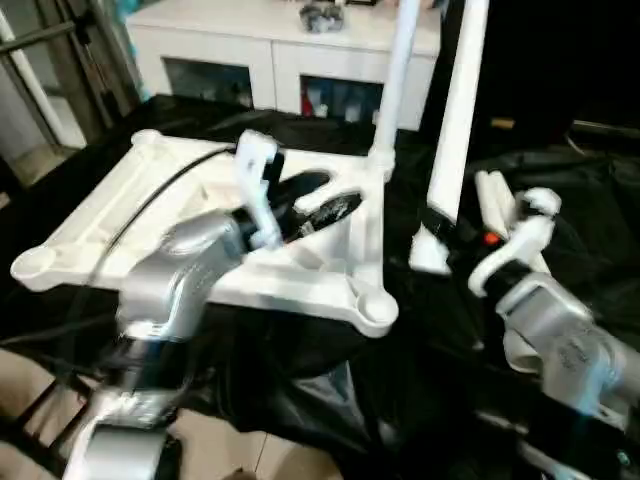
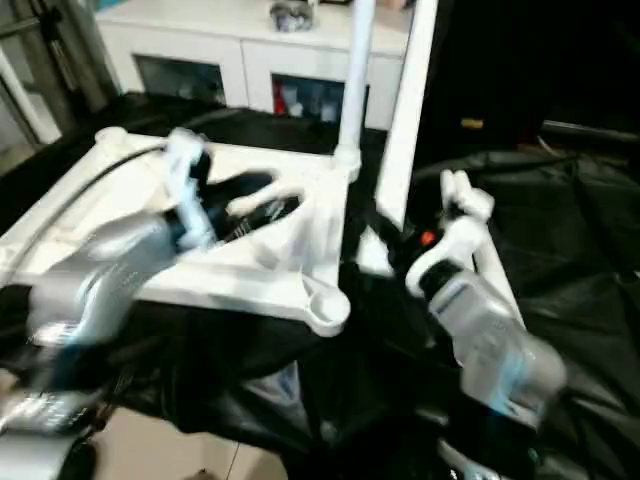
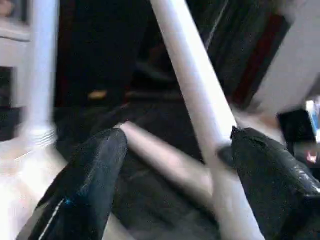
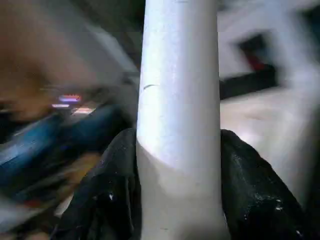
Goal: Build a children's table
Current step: Pick table leg
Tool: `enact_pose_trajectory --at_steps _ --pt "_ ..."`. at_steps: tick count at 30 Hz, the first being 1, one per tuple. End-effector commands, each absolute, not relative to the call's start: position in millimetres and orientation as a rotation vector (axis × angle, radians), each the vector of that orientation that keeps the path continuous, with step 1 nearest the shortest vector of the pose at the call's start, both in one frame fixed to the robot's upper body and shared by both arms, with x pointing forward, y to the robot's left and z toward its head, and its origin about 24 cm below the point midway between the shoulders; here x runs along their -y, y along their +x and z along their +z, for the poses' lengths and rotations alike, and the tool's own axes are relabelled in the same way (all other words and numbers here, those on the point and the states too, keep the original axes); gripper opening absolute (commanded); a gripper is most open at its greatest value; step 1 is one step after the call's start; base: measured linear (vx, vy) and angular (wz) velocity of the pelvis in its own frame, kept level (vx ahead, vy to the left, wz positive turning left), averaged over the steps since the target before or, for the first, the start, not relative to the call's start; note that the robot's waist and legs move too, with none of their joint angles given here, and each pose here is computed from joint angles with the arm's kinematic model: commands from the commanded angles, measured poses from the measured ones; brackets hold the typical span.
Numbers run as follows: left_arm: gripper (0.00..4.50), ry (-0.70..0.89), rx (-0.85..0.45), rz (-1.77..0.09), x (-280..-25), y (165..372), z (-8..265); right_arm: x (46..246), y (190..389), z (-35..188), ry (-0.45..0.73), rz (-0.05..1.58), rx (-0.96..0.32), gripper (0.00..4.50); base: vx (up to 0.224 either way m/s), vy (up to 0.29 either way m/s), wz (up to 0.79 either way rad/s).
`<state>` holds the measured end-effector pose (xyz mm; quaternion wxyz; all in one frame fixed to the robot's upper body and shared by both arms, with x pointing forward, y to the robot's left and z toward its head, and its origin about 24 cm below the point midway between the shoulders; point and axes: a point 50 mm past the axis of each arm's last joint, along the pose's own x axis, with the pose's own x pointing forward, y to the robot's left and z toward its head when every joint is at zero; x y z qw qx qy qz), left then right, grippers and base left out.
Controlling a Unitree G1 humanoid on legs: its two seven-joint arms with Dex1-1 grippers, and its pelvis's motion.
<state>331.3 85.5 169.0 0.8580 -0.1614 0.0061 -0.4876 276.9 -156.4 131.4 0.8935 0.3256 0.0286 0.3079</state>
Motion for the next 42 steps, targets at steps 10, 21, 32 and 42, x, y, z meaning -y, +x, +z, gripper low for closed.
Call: enact_pose_trajectory --at_steps 10,21,32,42 --pt "3.79 -0.537 -0.015 -1.171 -60 335 184 135.3 268.4 140 0.598 0.957 -0.040 1.93 0.000 0.000 0.00" --pt "4.38 -0.623 -0.043 -1.225 -55 330 188 124.0 266.7 135 0.517 1.100 -0.097 1.93 0.000 0.000 0.00" --pt "3.59 -0.578 -0.112 -0.896 -66 351 187 120.2 277.2 136 0.331 1.028 -0.102 1.93 0.000 0.000 0.00" --pt "2.78 -0.548 -0.119 -0.730 -70 356 189 114.6 283.5 140 0.295 0.981 -0.079 1.93 0.000 0.000 0.00"
